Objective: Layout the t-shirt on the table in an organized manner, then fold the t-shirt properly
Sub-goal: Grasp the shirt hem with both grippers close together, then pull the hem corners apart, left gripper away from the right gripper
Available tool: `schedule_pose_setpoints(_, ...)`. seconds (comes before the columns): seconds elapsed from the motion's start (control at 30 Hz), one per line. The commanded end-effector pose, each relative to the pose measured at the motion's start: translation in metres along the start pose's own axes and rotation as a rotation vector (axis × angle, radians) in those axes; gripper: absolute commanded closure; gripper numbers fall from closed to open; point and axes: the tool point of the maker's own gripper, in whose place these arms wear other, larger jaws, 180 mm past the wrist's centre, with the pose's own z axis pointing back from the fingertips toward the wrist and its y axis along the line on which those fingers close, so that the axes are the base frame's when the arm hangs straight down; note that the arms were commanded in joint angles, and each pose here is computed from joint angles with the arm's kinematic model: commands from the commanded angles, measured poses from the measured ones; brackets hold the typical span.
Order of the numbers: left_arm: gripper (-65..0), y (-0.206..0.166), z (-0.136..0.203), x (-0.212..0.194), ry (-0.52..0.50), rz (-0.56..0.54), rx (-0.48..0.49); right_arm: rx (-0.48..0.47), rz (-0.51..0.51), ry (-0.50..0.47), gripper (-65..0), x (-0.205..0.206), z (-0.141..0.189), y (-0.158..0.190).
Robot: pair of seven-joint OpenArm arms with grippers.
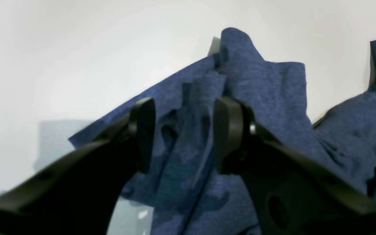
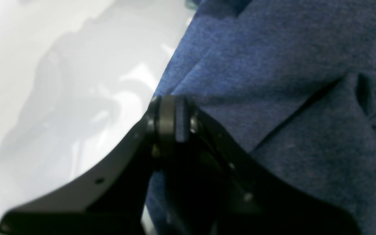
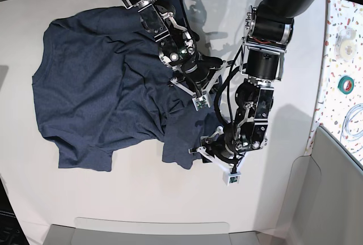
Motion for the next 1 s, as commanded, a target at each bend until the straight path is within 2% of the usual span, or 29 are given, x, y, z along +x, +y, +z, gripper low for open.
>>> schedule_pose_setpoints(0.0,-28.6,-0.014,0.007,0.026,-0.060,-0.012,-0.029,-0.006,-0.013,0.161,-4.6,-0.039,0.001,-0.001)
schedule_pose_setpoints(0.2,-28.6,-0.017,0.006,0.029,-0.081,-0.011,-0.035,-0.006,-0.012,0.159,-4.5,-0.039,0.001,0.000)
schedule_pose_setpoints(0.37,-28.6,-0.012,-0.001,0.020,-0.051,-0.001,-0.021,-0.006,-0.013,0.160,-4.5,-0.040,0.001,0.000)
schedule_pose_setpoints(0.77,-28.6,-0.007,-0.006,0.017,-0.056,0.007,-0.012,-0.005,-0.014,0.160,-4.5,-0.040,0.002,0.000)
schedule_pose_setpoints(0.97,-28.6,-0.018,-0.007,0.015,-0.053,0.010,-0.031,-0.005,-0.015,0.161,-4.5,-0.041,0.002,0.000)
